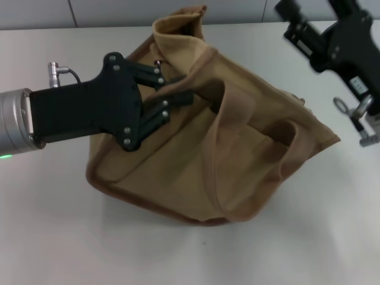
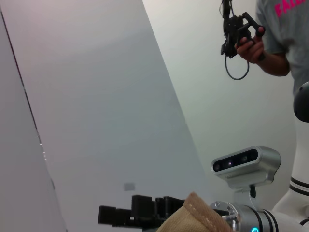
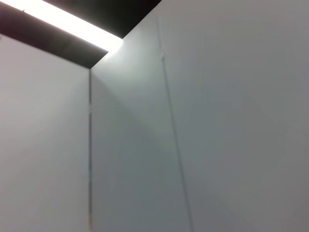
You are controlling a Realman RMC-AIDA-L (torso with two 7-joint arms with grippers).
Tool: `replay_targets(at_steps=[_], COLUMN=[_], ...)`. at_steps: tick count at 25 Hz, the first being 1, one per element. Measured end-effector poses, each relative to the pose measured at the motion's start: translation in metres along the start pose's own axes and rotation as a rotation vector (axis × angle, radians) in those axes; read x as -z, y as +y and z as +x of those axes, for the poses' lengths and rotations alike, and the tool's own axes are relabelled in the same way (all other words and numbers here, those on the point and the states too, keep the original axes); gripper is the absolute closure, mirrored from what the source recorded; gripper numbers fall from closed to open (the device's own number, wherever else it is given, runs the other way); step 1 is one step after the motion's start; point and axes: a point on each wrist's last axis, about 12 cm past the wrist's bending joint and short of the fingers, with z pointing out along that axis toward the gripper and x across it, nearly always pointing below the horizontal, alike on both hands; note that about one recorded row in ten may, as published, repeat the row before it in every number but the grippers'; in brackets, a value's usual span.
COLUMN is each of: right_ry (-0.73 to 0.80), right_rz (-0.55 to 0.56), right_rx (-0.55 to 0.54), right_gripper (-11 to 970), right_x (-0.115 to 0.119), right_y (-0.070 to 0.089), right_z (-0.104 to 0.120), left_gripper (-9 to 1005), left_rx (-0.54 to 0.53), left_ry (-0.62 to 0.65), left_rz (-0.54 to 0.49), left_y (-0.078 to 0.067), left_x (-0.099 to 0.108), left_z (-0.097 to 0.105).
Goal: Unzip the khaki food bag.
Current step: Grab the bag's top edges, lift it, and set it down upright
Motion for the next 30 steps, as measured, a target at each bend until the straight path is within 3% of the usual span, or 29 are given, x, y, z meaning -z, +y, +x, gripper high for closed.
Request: replay_targets(at_steps=[7,19,25,30], right_ry=[0.05,0.188,0.4,0.462], right_rz=[-0.079,-0.2,-0.295,-0.241], right_rx=[-0.04,-0.138,-0.214,-0.236], right_gripper=[107,106,106,109], right_x=[0.0,-0.018,-0.001,0.02], right_y=[0.01,0.004,-0.001,-0.009], right_z=[0.006,0.012,0.014,0.009], left_gripper=[910,911,911,911], left_rx=[0.007,-0.021,-0.033,-0.042], left_ry=[0.003,0.005,0.01,0.008], left_rz=[0.041,0.091,0.094,0.091], left_y=[-0.002,-0.001,0.001,0.003], left_x=[-0.007,-0.016,-0.017,-0.017], left_z=[0.002,0.001,0.0,-0.001])
